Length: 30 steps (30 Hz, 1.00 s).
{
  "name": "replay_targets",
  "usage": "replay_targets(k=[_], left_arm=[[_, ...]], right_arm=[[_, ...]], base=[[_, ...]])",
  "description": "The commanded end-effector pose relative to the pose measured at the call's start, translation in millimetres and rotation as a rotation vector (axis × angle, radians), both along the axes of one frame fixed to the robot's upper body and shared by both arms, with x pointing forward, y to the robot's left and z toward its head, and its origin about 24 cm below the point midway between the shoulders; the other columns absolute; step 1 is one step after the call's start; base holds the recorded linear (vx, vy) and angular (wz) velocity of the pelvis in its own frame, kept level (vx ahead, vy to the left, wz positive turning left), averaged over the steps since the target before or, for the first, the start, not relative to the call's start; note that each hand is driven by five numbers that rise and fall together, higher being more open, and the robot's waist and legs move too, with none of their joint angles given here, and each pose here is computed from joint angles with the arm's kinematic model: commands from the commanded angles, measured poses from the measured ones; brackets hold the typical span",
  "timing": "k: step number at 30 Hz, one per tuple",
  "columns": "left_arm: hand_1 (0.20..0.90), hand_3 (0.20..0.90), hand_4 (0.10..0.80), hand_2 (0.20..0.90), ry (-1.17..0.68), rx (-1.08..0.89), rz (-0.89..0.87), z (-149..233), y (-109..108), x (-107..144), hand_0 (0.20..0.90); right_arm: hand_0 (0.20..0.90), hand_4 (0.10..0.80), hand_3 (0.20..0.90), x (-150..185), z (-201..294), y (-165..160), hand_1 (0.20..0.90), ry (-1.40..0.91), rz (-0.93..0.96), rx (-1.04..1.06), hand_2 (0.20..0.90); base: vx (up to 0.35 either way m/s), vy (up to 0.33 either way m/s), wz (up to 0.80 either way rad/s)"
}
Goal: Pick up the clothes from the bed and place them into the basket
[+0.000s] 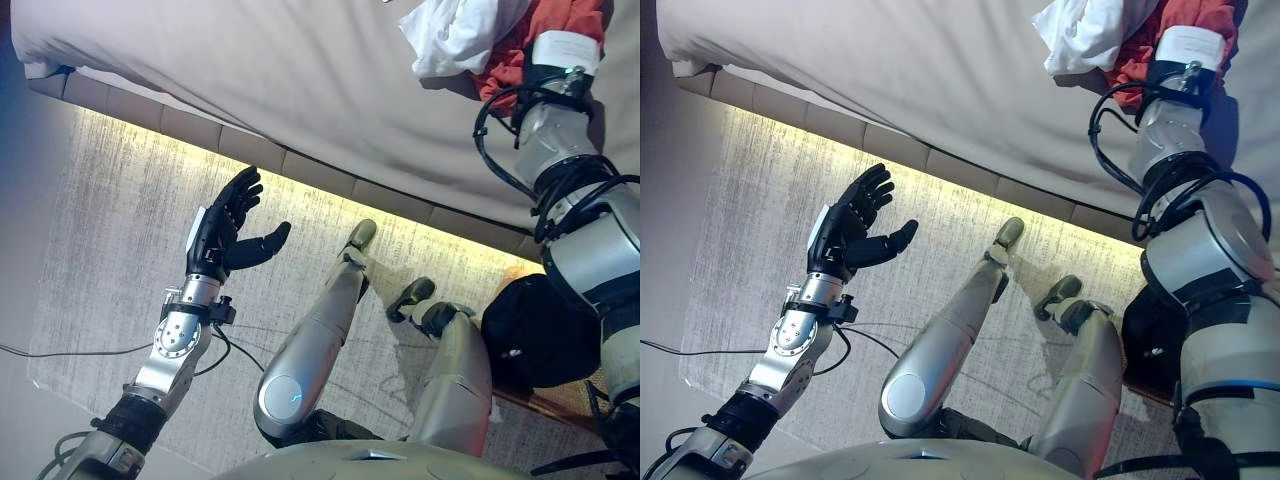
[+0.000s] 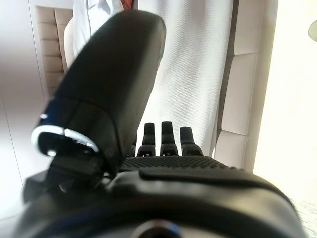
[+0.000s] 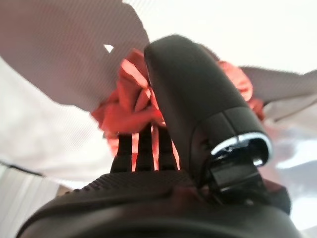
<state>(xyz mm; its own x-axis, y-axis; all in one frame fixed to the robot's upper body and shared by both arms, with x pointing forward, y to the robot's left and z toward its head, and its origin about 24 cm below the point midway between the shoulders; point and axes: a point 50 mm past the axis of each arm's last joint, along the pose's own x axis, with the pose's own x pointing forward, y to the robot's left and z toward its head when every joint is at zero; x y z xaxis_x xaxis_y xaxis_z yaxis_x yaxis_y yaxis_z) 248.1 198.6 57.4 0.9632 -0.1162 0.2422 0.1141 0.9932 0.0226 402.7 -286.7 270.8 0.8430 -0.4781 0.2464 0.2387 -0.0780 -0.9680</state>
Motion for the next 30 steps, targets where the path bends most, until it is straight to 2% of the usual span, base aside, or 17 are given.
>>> replay_targets(k=[1, 14, 22, 30], left_arm=[[0.9, 0.9, 0.8, 0.9, -0.247, -0.078, -0.009, 46.3, 5.4, -6.0, 0.9], [0.9, 0.9, 0.8, 0.9, -0.224, -0.059, 0.012, 44.0, 6.4, 5.0, 0.9], [0.9, 0.9, 0.8, 0.9, -0.138, -0.022, 0.073, 27.2, 4.6, 8.1, 0.9], [0.9, 0.9, 0.8, 0.9, -0.027, 0.028, 0.107, 5.2, 5.7, 9.1, 0.9]], right_arm=[[0.3, 0.1, 0.2, -22.7, 44.1, -36.9, 0.3, -0.094, -0.13, -0.13, 0.3], [0.3, 0.1, 0.2, -27.3, 35.3, -44.3, 0.3, -0.21, 0.047, -0.019, 0.3], [0.3, 0.1, 0.2, -39.7, 34.2, -46.7, 0.3, -0.334, 0.222, 0.071, 0.3], [0.3, 0.1, 0.2, -63.5, -2.2, -60.8, 0.3, -0.303, 0.313, 0.095, 0.3]], base=[[0.016, 0.014, -0.13], [0.052, 0.026, -0.21], [0.138, 0.025, -0.35], [0.083, 0.002, -0.32]])
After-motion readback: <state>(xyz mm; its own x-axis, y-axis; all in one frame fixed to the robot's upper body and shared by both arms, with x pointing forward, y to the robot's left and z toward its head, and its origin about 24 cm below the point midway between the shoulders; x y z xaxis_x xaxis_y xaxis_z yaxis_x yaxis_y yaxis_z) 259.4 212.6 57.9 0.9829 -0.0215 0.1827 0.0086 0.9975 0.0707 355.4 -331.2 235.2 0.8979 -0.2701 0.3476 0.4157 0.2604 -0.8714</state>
